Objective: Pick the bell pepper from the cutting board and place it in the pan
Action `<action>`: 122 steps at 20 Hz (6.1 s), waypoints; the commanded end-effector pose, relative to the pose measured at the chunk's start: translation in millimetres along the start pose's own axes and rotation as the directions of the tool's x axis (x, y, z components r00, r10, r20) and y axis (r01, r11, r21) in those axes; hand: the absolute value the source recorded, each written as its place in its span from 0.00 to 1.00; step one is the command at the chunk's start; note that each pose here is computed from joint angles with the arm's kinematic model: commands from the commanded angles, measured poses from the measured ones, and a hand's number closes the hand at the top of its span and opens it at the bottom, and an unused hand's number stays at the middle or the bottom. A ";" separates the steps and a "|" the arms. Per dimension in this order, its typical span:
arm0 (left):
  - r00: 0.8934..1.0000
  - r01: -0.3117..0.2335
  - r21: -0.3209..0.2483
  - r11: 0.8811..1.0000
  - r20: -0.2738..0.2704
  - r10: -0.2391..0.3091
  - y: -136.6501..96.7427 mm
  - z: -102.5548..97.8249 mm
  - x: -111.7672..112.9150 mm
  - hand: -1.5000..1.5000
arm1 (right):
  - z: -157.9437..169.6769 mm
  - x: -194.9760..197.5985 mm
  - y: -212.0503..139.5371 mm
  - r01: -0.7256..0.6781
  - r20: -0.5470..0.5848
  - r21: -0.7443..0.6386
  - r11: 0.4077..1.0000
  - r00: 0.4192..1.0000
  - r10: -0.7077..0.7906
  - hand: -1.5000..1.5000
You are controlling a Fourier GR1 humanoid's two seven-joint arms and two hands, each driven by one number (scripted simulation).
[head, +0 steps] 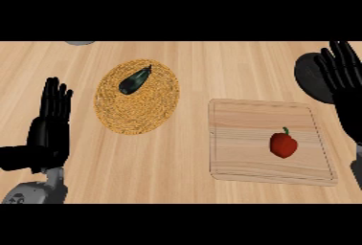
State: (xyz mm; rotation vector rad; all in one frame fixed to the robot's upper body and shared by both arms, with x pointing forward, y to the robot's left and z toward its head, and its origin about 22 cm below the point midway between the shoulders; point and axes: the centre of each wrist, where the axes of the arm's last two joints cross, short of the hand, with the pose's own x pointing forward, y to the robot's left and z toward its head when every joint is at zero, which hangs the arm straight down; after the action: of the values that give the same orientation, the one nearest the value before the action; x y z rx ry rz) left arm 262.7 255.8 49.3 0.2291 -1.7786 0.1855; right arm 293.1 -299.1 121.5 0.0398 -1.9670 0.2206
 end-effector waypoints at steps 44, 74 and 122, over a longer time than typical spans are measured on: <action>0.981 0.112 -0.194 0.975 -0.135 -0.139 8.5 -57.2 0.9 0.50 | 27.1 101.2 -9.1 -0.641 -0.399 0.316 0.700 0.579 0.711 0.00; 0.982 0.122 -0.177 0.977 -0.123 -0.145 4.9 -32.3 1.7 0.50 | 16.6 2.0 -5.4 -0.570 -0.526 0.534 0.624 0.354 0.773 0.00; 0.981 0.115 -0.194 0.974 -0.133 -0.142 14.7 -36.3 -11.9 0.50 | 11.1 -91.6 49.0 -0.472 -0.369 0.786 0.399 0.160 0.916 1.00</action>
State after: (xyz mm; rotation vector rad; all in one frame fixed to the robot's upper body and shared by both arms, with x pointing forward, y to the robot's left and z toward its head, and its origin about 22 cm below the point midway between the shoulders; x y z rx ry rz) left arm 291.9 275.4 45.7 0.2039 -1.6175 -0.0509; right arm 312.8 -273.4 27.3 -0.6594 -0.7633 1.2047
